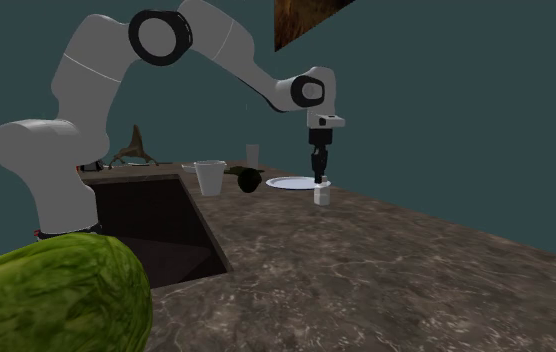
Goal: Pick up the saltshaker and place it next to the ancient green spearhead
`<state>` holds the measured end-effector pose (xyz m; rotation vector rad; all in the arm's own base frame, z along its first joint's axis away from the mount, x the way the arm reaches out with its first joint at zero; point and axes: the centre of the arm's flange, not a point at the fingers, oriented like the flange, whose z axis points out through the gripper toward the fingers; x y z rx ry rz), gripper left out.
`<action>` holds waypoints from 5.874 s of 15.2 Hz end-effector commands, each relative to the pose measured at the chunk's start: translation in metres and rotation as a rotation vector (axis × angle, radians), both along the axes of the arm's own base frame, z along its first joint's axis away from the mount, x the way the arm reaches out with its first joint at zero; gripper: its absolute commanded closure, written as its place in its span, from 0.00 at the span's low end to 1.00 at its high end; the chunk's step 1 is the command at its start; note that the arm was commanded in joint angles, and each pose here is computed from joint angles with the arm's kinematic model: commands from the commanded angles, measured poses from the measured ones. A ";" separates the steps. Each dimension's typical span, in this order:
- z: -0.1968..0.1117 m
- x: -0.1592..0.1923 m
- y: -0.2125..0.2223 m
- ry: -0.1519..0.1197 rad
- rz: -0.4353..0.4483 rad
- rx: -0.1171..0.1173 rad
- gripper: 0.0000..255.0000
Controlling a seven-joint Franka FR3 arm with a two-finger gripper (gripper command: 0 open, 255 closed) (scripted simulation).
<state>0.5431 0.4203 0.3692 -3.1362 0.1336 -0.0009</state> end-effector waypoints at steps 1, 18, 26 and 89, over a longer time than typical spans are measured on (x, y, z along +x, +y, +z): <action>0.000 0.000 0.000 0.000 0.000 0.000 1.00; 0.053 0.000 0.000 0.000 0.000 0.000 1.00; 0.095 0.000 0.000 0.000 0.000 0.000 1.00; 0.169 -0.609 0.218 0.000 0.000 0.000 1.00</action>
